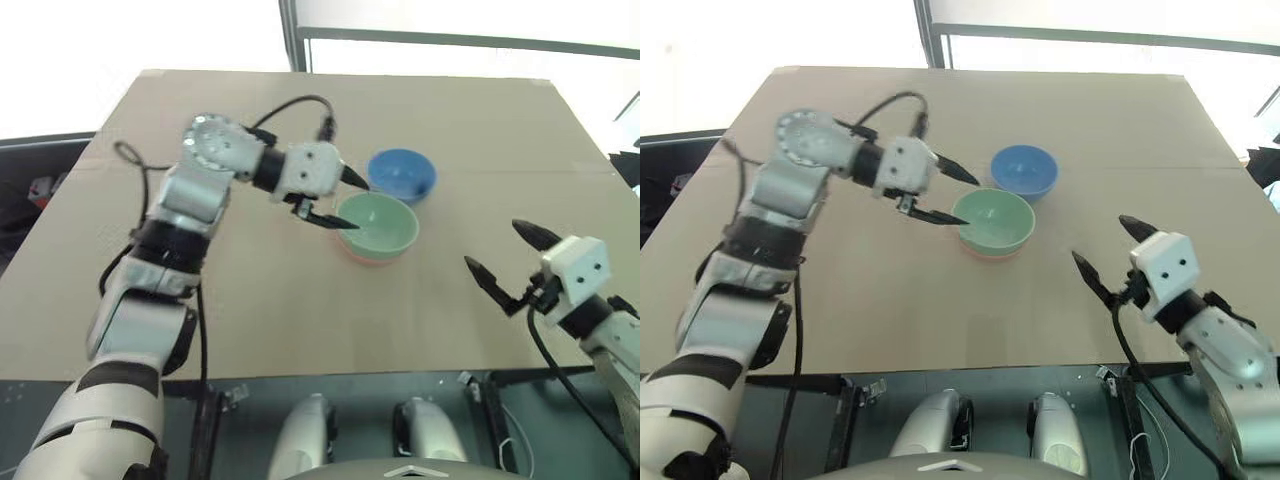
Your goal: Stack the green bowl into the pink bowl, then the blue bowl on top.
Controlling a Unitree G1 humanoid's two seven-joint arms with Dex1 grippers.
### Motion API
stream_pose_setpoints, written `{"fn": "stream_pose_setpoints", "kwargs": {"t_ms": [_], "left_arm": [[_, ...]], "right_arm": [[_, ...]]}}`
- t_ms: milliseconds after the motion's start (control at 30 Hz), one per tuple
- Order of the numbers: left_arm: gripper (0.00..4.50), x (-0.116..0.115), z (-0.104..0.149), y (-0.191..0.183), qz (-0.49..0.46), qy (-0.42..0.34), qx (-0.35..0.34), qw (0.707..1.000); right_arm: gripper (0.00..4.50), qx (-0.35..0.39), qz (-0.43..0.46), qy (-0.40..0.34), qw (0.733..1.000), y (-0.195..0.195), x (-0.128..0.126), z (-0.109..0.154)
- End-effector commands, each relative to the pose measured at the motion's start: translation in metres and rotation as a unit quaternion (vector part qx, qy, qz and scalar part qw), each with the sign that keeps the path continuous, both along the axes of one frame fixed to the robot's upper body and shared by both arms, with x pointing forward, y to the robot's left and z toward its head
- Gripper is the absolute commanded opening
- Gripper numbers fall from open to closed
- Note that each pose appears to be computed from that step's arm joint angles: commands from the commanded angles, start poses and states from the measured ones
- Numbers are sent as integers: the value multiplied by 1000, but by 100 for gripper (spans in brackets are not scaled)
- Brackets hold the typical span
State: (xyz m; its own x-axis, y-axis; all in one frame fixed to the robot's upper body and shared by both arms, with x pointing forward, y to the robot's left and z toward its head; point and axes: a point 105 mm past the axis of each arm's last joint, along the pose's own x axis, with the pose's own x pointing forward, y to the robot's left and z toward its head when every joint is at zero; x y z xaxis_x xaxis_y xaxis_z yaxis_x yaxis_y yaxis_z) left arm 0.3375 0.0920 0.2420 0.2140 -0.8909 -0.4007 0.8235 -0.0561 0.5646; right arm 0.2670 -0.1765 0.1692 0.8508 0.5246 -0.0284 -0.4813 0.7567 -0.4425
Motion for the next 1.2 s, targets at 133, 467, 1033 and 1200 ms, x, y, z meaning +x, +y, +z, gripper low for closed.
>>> {"fn": "stream_pose_setpoints", "kwargs": {"t_ms": [133, 467, 1033, 1200], "left_arm": [[387, -26, 5, 29, 109, 61, -105, 987], [443, -48, -34, 53, 230, 99, -237, 939], [450, -51, -34, 34, 230, 74, -304, 922], [450, -44, -36, 31, 231, 67, -300, 923]], "right_arm": [[450, -130, 23, -19, 991, -17, 66, -1], [450, -221, 133, -28, 966, 29, 140, -3], [188, -335, 138, -48, 931, 52, 170, -19], [6, -334, 137, -55, 931, 53, 171, -18]]}}
